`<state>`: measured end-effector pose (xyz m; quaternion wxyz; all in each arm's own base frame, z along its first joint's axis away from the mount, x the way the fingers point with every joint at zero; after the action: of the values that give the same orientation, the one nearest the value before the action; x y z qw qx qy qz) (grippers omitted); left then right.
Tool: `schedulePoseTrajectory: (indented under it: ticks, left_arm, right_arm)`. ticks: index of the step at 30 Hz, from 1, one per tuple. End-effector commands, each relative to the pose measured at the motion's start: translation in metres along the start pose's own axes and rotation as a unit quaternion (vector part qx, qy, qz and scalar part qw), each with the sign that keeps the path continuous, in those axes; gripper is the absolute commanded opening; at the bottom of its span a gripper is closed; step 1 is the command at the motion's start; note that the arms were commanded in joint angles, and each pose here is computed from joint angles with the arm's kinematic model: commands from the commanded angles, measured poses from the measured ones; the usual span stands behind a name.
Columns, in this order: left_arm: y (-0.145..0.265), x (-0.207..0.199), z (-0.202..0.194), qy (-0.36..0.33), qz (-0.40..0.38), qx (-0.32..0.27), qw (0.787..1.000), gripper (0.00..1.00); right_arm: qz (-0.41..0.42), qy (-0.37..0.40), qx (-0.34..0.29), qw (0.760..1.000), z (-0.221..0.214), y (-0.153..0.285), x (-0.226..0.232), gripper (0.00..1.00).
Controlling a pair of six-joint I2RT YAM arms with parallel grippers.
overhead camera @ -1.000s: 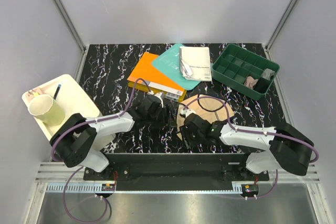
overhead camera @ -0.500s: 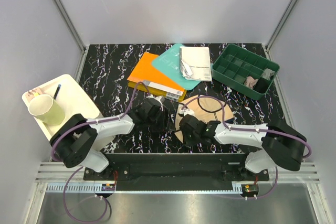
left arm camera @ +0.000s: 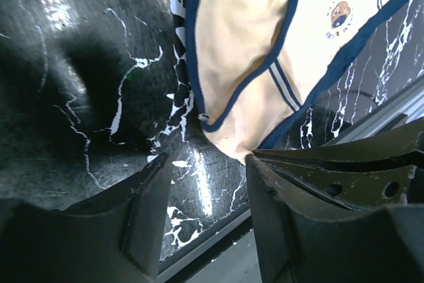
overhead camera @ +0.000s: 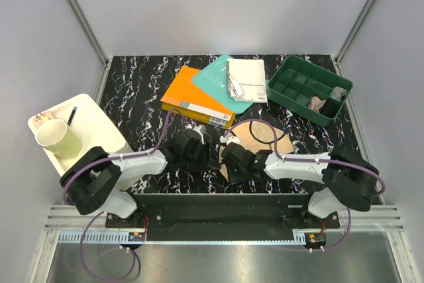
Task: Roll the underwear
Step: Move the underwear to the center of the board, then fold the underwear at the center of the board.
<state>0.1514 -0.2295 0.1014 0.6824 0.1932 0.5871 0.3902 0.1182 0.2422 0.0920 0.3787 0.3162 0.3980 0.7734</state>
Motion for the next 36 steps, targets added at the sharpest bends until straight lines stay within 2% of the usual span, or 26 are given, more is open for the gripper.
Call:
schedulePoseTrajectory:
  ticks: [1,5,16,19,24,36]
  left_arm:
    - [-0.006,-0.012,0.003,0.001,-0.044,-0.001,0.999,0.49]
    - [-0.014,-0.011,0.004,0.004,-0.037,0.0,0.999,0.45]
    - [-0.027,-0.006,0.008,0.002,-0.017,-0.003,1.0,0.27]
    - [-0.03,-0.007,0.009,-0.001,-0.014,-0.006,1.0,0.2]
    - [-0.031,-0.008,0.013,-0.006,-0.015,-0.017,1.0,0.0]
    - [0.016,-0.012,0.016,-0.032,0.01,-0.069,0.997,0.0]
  right_arm:
    - [-0.01,0.018,0.025,0.999,-0.008,-0.005,-0.001,0.01]
    - [-0.007,0.017,0.021,1.0,-0.008,-0.003,-0.001,0.0]
    - [0.016,0.017,0.01,1.0,-0.001,0.002,0.005,0.0]
    - [0.02,0.016,0.007,1.0,0.0,0.003,0.006,0.0]
    - [0.032,0.015,0.001,0.999,0.004,0.006,0.01,0.0]
    - [0.126,-0.001,-0.044,0.991,0.037,0.021,0.04,0.0]
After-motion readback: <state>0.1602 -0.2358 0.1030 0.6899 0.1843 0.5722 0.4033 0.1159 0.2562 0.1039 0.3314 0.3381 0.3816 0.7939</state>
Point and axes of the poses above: each gripper's point midway between its finger pads, its own y axis back along the fingers, its own x axis along the line the jaws close on, z = x × y, the point moved 9 cm from there along y, back along the fingers, and after that the axes turned 5 degrees about y, right-handed, at the moved point
